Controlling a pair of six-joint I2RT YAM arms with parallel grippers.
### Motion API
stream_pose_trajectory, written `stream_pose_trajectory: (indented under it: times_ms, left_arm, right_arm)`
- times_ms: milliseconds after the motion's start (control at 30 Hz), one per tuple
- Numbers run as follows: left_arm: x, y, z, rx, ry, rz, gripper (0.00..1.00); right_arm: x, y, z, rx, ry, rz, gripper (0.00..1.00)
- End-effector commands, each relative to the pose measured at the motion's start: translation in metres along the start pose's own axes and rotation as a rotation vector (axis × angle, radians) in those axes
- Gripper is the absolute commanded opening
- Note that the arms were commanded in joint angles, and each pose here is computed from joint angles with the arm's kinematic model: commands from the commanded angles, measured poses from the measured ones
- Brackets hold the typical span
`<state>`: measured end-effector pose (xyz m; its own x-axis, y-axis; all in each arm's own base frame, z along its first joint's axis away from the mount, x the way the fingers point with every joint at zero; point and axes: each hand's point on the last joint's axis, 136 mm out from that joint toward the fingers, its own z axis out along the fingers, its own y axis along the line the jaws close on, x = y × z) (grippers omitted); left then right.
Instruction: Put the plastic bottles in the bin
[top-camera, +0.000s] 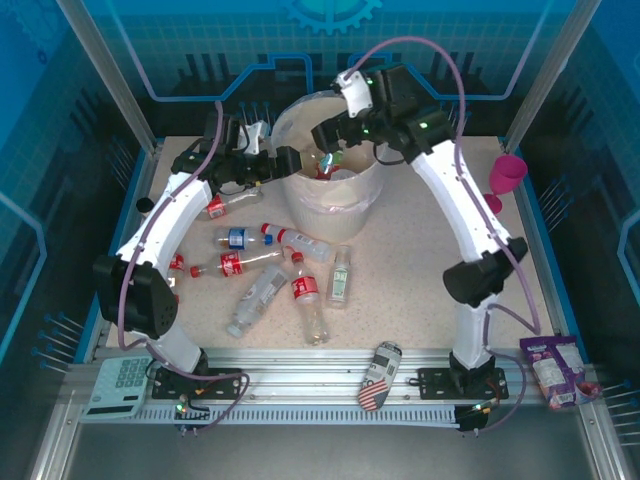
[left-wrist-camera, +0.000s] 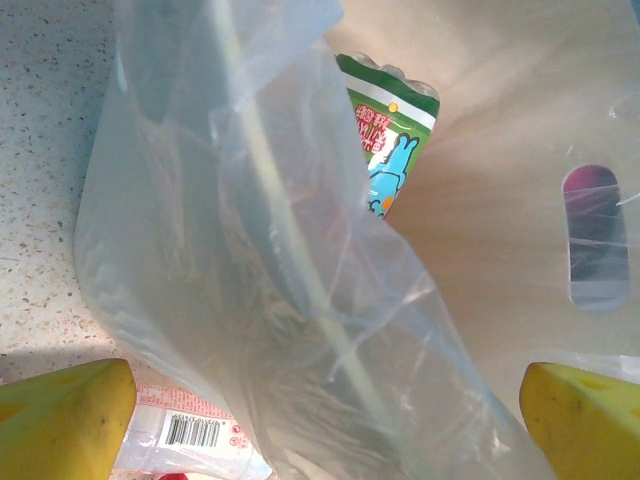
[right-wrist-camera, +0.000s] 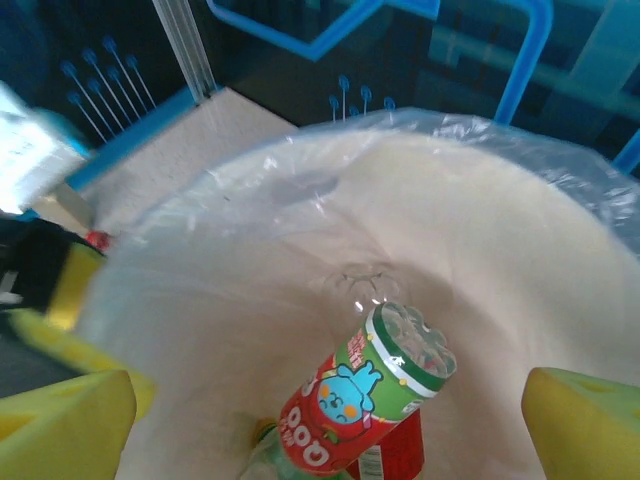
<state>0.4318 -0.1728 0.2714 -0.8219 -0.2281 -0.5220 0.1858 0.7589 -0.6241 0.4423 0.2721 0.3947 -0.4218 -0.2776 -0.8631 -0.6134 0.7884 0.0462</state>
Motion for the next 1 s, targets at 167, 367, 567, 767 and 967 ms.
stream_pose_trajectory:
  times_ms: [167,367,567,767,967]
  left_arm:
    - [0.018,0.014,0.01,-0.043,0.066,0.019,0.99]
    - [0.022,0.019,0.011,-0.034,0.071,0.026,0.99]
    - [0.021,0.021,0.01,-0.04,0.064,0.027,0.99]
    - [0.023,0.022,0.01,-0.037,0.061,0.013,0.99]
    - [0.023,0.026,0.012,-0.048,0.064,0.014,0.99]
  right_arm:
    - [0.013,-0.001,-0.073,0.05,-0.049,0.099,0.99]
    - [0.066,-0.002,-0.112,0.086,-0.062,0.138,0.98]
    - [0.141,-0.003,-0.134,0.197,-0.052,0.278,0.93]
    - [0.211,0.019,-0.123,0.187,0.002,0.434,0.85]
    - [0.285,0.046,-0.073,0.091,0.154,0.617,0.83]
